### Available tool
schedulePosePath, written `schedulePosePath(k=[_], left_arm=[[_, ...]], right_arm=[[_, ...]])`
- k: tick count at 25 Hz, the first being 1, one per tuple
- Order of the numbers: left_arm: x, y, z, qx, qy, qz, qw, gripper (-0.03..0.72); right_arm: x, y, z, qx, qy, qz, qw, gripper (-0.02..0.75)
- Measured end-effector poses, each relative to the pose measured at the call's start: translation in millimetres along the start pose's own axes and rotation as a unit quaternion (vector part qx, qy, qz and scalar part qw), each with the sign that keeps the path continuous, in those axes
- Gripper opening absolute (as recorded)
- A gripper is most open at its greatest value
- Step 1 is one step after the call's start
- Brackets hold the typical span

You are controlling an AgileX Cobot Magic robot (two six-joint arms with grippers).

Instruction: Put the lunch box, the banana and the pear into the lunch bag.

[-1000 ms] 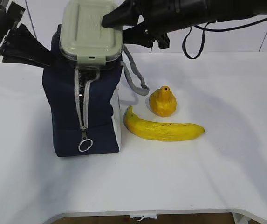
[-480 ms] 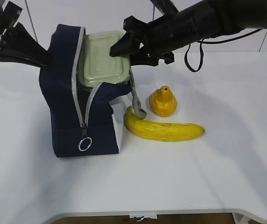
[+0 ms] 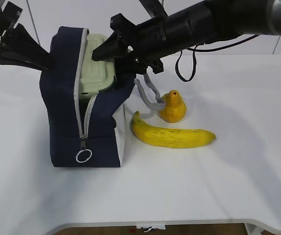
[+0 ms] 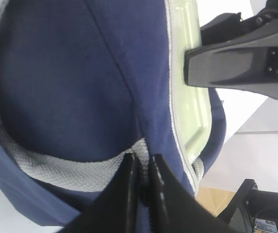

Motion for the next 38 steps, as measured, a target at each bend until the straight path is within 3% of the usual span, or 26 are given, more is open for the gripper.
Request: schedulePosePath(k=[5,18,28,38], left_arm=[[0.0,0.0,0.1,0.000,-0.001,0.000,1.000,0.012],[0.2,0.0,0.6,-0.002,-0.003,0.001,1.000,0.012],[3.2,0.9,12.6,-0.040,-0.019,0.011,0.999,0.012],[3.7,1.1,14.3,-0.045,-0.022,0.013,0.999,0.012]], right_arm=[[1.8,-4.7,-5.3,-0.001,-0.012,-0.002,1.000,0.362],[25.2,-51.0,-64.2,0.013,-0.077,0.011,0.997,0.361],[43.1,-72.4,-92.4,0.020,-0.116,0.026,0.993,0.361],[52.4,-77.9,-100.7,0.024,-0.127,0.037,0.991,0.362]])
Point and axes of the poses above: a point on each arm's last joint axis where the gripper is mounted, y pointing back along that axis away from the gripper, z along the wrist's bending axis when the last joint is at zero, x = y × z, the point moved 7 cm from there along -y, pointing out along that axis toward the gripper, and after that the axes turned 14 degrees about y, right-handed, at the moved point
